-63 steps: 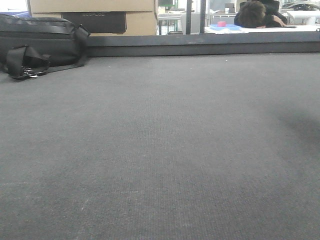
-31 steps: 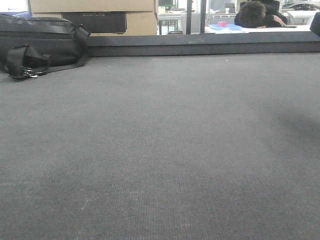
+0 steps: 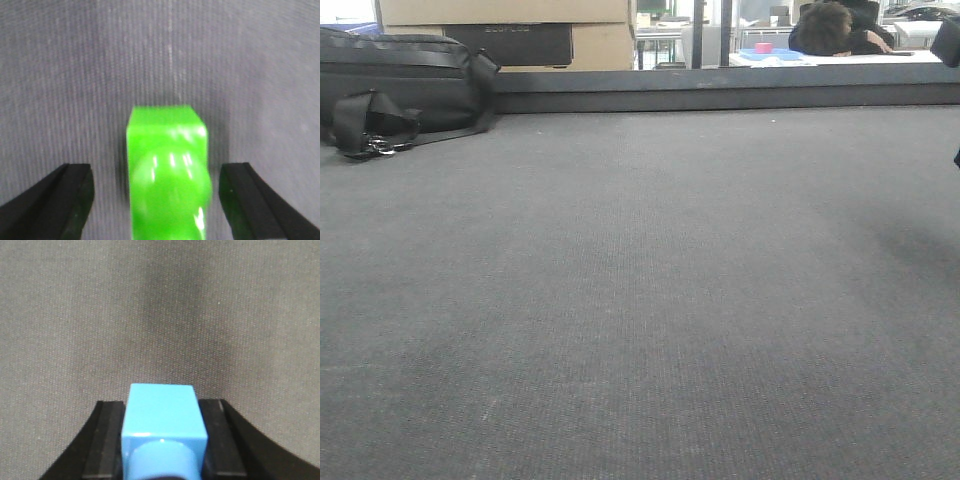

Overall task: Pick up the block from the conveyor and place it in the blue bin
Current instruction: 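Lift both held bricks up off the belt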

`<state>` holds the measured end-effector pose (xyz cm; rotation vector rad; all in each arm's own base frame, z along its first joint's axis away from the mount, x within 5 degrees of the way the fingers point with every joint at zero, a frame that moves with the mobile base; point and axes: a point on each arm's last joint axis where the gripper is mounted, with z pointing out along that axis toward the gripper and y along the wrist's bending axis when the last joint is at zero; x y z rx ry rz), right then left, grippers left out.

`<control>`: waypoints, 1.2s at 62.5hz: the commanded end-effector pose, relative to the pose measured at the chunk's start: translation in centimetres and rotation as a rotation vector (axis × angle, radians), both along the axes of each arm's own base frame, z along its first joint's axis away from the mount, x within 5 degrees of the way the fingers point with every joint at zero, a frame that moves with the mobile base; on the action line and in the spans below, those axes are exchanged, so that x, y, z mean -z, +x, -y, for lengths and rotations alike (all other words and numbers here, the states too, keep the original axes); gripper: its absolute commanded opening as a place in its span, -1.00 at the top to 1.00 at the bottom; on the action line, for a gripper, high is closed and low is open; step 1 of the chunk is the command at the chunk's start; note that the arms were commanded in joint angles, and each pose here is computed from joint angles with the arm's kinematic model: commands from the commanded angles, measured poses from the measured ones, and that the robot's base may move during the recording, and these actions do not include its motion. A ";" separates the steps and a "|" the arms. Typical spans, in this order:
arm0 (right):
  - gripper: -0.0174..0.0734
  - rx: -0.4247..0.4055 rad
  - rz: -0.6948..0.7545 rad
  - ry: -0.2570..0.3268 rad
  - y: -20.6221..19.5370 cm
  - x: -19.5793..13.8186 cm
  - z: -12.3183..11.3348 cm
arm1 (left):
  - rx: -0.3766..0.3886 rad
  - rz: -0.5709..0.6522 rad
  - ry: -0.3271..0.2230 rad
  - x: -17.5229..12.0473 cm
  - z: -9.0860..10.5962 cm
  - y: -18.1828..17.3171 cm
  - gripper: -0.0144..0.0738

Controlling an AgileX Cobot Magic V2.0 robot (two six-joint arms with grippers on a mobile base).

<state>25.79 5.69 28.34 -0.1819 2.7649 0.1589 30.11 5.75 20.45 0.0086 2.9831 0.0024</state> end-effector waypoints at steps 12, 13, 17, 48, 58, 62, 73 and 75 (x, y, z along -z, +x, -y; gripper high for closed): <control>0.97 0.009 0.024 0.006 0.1 -0.4 0.1 | 0.006 0.008 0.001 0.3 0.1 0.3 0.03; 0.97 0.009 0.024 0.006 0.1 -0.4 0.1 | 0.006 0.008 0.001 0.3 0.1 0.3 0.10; 0.97 0.009 0.024 0.006 0.1 -0.4 0.1 | 0.006 0.010 0.002 0.2 0.1 0.3 0.40; 0.97 0.012 0.149 0.030 -1.1 -2.7 0.4 | 0.004 0.292 -0.020 -7.2 2.0 -1.8 0.93; 0.97 0.018 0.317 0.061 -3.1 -3.8 0.7 | 0.045 0.613 0.012 -8.6 4.3 -6.1 0.93; 0.97 0.026 0.411 0.079 -4.3 -3.8 1.0 | 0.041 0.732 -0.003 -8.8 5.0 -8.2 0.93; 0.97 0.050 0.704 0.132 -8.2 -2.9 2.0 | -0.006 0.954 -0.040 -8.8 5.6 -13.7 0.93; 0.97 0.053 0.753 0.141 -8.8 -3.0 2.1 | -0.006 0.971 -0.038 -8.7 5.6 -14.3 0.93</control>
